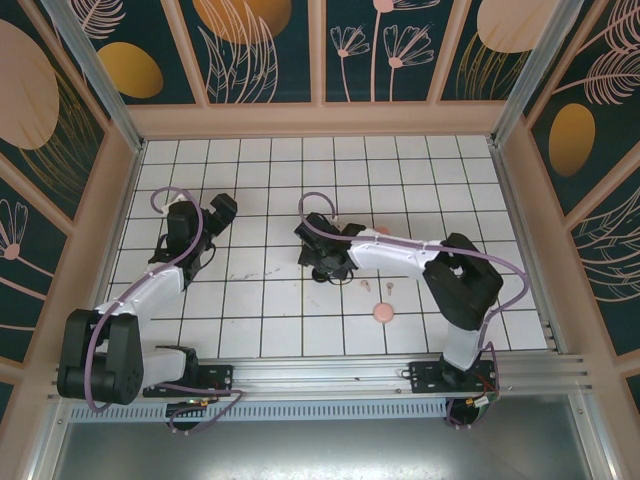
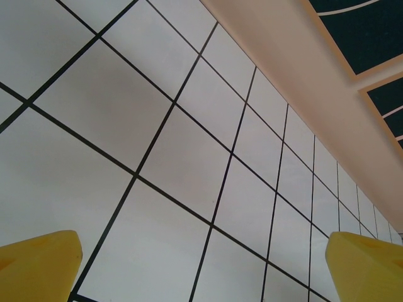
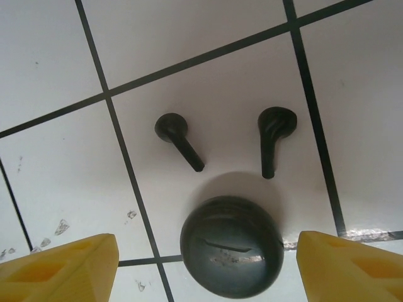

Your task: Insert the wireless bluetooth earbuds into the charging case

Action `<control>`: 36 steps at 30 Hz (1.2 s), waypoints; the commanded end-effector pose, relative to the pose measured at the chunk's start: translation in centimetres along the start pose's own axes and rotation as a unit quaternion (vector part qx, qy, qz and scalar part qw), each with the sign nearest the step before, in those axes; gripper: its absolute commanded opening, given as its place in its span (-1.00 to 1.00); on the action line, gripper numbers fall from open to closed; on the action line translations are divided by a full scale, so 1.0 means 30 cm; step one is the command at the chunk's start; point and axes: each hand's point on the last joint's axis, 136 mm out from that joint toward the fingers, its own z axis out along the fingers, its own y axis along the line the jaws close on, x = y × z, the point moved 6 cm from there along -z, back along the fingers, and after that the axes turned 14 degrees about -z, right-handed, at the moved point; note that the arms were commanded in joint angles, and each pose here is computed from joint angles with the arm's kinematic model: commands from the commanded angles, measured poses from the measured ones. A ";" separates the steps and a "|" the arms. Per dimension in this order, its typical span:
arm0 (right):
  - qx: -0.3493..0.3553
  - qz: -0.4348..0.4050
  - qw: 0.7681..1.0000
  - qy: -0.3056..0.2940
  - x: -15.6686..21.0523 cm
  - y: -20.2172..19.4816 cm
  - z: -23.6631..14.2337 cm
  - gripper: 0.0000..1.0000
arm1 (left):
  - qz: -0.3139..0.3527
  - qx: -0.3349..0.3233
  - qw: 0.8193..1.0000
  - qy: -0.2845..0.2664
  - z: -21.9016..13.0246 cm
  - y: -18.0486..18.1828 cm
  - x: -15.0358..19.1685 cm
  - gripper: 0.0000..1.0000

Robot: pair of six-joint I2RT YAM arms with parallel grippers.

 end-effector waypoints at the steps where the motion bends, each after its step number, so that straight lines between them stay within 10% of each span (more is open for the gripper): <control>1: 0.020 0.000 1.000 0.017 0.016 0.007 0.010 0.49 | -0.006 0.018 1.000 -0.002 0.003 -0.017 0.000 0.97; 36: 0.067 -0.012 0.996 0.051 0.061 0.001 0.132 0.20 | -0.002 0.028 1.000 0.005 0.022 -0.015 0.009 0.97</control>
